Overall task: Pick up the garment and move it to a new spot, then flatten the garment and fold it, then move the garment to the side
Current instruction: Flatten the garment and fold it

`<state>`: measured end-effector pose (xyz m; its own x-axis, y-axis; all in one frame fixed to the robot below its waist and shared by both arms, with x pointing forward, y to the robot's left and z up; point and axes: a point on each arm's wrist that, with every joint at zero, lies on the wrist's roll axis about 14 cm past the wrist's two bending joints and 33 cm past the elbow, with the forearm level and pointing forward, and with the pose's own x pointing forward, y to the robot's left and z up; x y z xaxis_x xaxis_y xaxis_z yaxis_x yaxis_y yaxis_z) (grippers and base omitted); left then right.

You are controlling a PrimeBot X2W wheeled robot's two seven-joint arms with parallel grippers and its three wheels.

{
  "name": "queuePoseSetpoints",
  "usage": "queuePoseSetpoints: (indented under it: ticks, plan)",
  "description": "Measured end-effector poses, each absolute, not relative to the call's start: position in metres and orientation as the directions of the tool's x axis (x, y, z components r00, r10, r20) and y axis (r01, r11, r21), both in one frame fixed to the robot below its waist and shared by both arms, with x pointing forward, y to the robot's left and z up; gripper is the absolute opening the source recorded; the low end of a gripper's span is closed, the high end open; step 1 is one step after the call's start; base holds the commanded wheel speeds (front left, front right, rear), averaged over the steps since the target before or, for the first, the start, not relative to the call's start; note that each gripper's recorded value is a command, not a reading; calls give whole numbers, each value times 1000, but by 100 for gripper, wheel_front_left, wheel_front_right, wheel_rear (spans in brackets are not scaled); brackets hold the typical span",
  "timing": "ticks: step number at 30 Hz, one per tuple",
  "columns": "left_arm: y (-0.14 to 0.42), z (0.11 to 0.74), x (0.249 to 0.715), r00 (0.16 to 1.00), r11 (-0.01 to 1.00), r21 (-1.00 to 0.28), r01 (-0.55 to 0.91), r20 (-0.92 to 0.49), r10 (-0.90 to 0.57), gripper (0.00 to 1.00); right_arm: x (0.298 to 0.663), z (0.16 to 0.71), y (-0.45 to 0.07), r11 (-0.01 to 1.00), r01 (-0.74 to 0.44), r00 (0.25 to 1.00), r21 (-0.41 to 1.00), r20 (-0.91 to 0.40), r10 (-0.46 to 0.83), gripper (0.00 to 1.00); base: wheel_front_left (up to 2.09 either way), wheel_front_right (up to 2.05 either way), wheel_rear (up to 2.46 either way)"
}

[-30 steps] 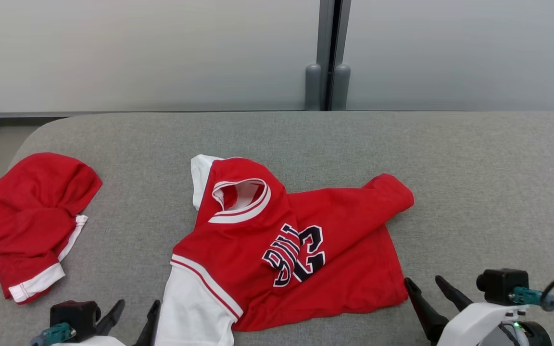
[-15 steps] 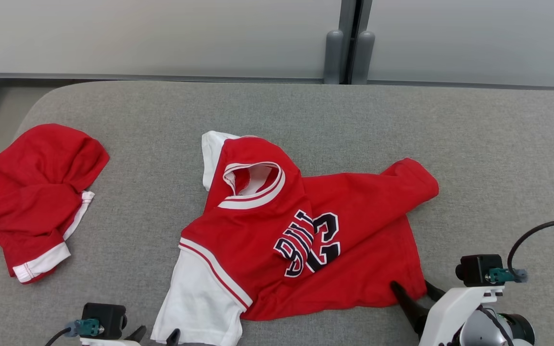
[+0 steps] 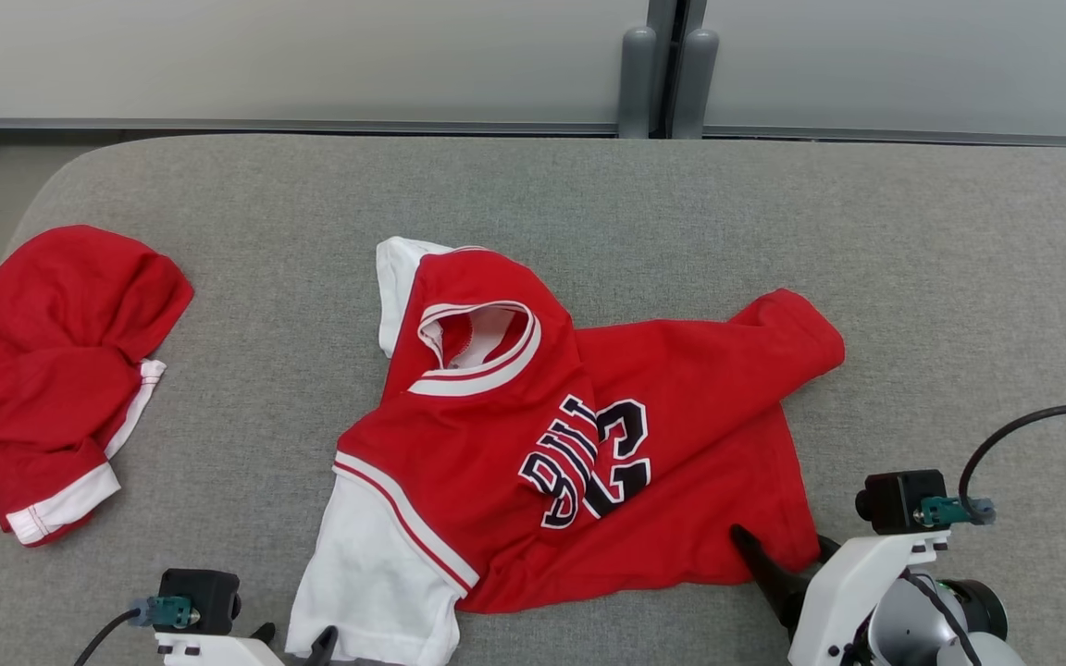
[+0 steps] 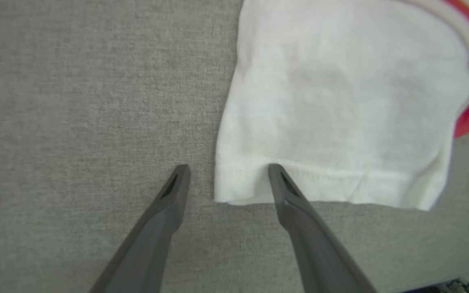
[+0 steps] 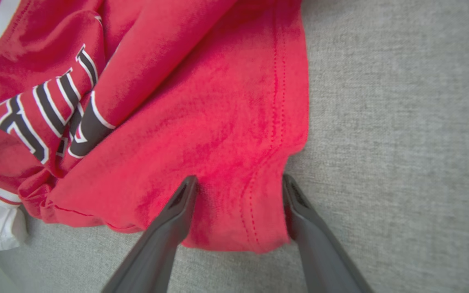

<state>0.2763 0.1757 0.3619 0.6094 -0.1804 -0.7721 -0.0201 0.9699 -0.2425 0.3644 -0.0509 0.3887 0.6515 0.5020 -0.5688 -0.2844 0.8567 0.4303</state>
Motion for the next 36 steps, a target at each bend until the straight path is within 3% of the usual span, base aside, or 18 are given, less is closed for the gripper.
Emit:
queuePoseSetpoints:
  ticks: [1, 2, 3, 4, 5, 6, 16, 27, 32, 36]
  plan:
    - [176, 361, 276, 605, 969, -245, -21, -775, -182, 70, 364, 388, -51, 857, -284, 651, 430, -569, 502, 100, 0, 0, 0]
    - [175, 362, 277, 607, 969, -246, -17, -772, -186, 45, 364, 389, -51, 856, -284, 652, 431, -568, 502, 88, 0, 0, 0]
    - [175, 362, 277, 610, 969, -247, -16, -770, -186, 11, 364, 389, -51, 856, -285, 653, 431, -567, 503, 67, 0, 0, 0]
    - [175, 362, 277, 611, 968, -249, -16, -769, -187, 0, 364, 389, -50, 855, -286, 651, 432, -567, 505, 44, 0, 0, 0]
    - [174, 362, 276, 611, 967, -253, -14, -768, -192, 0, 363, 389, -49, 852, -287, 650, 438, -564, 509, 5, 0, 0, 0]
    - [172, 362, 276, 610, 965, -264, -12, -766, -202, 0, 362, 389, -48, 851, -285, 649, 441, -565, 510, 0, 0, 0, 0]
    - [181, 396, 283, 721, 964, -267, 0, -668, -185, 0, 365, 427, -50, 825, -295, 735, 482, -437, 518, 0, 0, 0, 0]
    - [180, 483, 297, 887, 953, -294, 72, -418, -197, 0, 345, 480, -95, 828, -259, 840, 498, -307, 447, 0, 0, 0, 0]
    - [181, 506, 310, 913, 966, -227, 124, -356, -201, 0, 347, 496, -106, 826, -249, 863, 507, -272, 426, 0, 0, 0, 0]
    - [177, 522, 343, 922, 967, -172, 188, -308, -234, 0, 371, 514, -108, 808, -262, 878, 528, -216, 426, 0, 0, 0, 0]
